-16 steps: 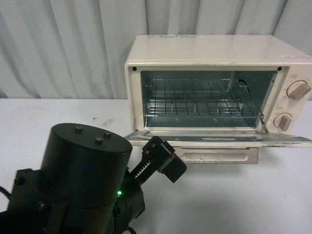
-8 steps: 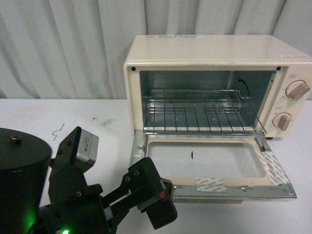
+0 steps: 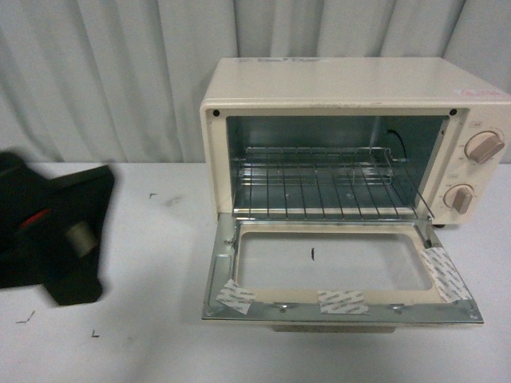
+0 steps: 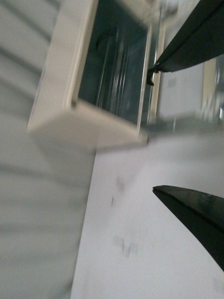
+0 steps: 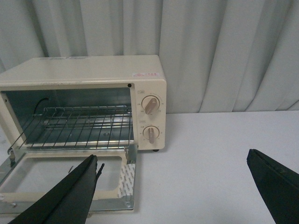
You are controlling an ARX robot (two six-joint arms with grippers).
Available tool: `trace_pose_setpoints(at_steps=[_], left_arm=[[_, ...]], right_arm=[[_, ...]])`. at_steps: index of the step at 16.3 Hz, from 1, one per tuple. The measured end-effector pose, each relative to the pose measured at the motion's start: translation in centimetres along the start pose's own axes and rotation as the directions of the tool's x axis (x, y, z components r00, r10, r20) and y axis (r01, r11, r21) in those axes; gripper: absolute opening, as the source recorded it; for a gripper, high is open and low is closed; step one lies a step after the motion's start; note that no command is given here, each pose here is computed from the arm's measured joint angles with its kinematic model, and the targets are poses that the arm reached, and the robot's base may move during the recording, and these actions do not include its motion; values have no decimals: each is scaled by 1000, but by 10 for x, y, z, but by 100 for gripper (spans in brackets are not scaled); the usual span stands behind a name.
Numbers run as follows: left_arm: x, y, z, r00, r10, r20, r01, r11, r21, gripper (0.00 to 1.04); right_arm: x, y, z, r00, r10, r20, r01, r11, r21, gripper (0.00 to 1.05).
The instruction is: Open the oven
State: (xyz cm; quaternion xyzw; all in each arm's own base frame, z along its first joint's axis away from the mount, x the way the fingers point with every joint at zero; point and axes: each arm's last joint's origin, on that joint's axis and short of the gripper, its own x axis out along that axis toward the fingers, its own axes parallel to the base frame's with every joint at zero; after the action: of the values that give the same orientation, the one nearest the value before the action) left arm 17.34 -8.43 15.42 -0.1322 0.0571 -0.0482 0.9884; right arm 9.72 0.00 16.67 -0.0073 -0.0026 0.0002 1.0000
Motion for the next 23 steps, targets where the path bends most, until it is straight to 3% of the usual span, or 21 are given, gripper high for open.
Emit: trace_pose_setpoints(at_steps=[1,2,6,12,13,22,23], left_arm=[[-9,17,0,995,91,50,-95,991,92,65],[-15,25,11,989,102,105,-118,980,159,52],[-36,48,18,990,89,108,-113,964,240,1],[-58,66,27,990,63,125,-92,966,242,2],[-61,74,30,985,100,141,-131,963,236,2],[-75,72,28,988,77,137,-108,965,240,2],[-80,73,22,992,91,88,-110,965,239,2]], right_arm=[[0,0,0,1000,-5,-1,5,1000,0,98],[0,0,0,1000,-1,-1,1,1000,0,98],[0,0,0,1000,0,-1,0,1000,0,98],[0,0,0,1000,0,0,0,1000,0,98],[0,0,0,1000,-1,0,1,1000,0,98],[0,0,0,1000,0,0,0,1000,0,98],[0,0,0,1000,0,0,0,1000,0,98]])
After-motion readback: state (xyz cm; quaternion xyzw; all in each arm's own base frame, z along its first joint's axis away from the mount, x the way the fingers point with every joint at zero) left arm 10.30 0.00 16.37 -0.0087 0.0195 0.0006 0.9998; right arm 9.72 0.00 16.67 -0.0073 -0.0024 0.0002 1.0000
